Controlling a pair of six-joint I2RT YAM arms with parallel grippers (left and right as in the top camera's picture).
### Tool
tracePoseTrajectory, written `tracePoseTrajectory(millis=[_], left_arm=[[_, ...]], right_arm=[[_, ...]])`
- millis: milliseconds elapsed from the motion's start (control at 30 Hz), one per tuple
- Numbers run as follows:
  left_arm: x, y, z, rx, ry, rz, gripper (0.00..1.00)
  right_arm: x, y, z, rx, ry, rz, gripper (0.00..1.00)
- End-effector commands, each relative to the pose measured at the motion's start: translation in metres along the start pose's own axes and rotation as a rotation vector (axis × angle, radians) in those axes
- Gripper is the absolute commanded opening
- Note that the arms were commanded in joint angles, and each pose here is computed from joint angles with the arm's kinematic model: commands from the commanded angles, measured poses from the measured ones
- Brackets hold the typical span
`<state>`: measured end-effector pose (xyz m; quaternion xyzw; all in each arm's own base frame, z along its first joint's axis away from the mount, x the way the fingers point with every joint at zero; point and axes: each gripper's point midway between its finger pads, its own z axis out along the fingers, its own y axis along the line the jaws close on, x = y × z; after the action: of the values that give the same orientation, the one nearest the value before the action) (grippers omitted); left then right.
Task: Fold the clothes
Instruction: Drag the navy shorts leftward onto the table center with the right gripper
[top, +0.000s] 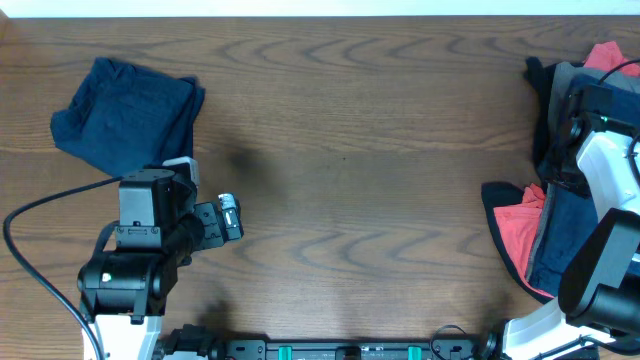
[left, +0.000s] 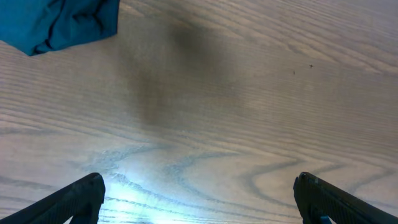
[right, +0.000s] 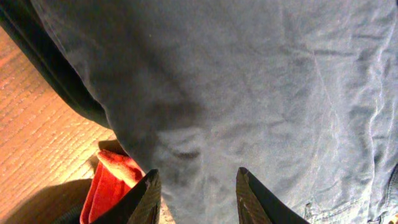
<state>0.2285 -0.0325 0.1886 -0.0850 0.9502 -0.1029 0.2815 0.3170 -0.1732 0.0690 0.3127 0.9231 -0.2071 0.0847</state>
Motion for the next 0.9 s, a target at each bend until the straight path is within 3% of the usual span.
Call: tracePoseTrajectory(millis=[0, 167, 533, 567, 667, 700, 867], left_arm=[[-0.005, 0.001, -0.002, -0.011, -0.005, 0.022, 0.98], [-0.005, 0.002, 0.001, -0.014, 0.010, 0.019, 0.98], [-0.004, 0.002, 0.002, -0.015, 0.013, 0.019, 0.98], [-0.004, 0.002, 0.002, -0.015, 0.013, 0.019, 0.98], [-0.004, 0.002, 0.002, -0.015, 0.013, 0.019, 0.98], [-0.004, 0.002, 0.002, -0.015, 0.013, 0.019, 0.98], [-0.004, 0.002, 0.002, -0.015, 0.013, 0.019, 0.98]], right_arm=[[-0.001, -0.001, -0.001, -0.004, 0.000, 0.010, 0.41], [0.008, 0.008, 0.004, -0.048, 0.030, 0.003, 0.47], [0.027, 0.010, 0.020, -0.040, 0.059, -0.008, 0.45], [0.028, 0.009, 0.021, -0.039, 0.059, -0.008, 0.39], [0.028, 0.008, 0.021, -0.033, 0.058, -0.008, 0.07], [0.028, 0.008, 0.021, -0.032, 0.059, -0.009, 0.01], [0.029, 0.008, 0.021, -0.035, 0.064, -0.010, 0.01]])
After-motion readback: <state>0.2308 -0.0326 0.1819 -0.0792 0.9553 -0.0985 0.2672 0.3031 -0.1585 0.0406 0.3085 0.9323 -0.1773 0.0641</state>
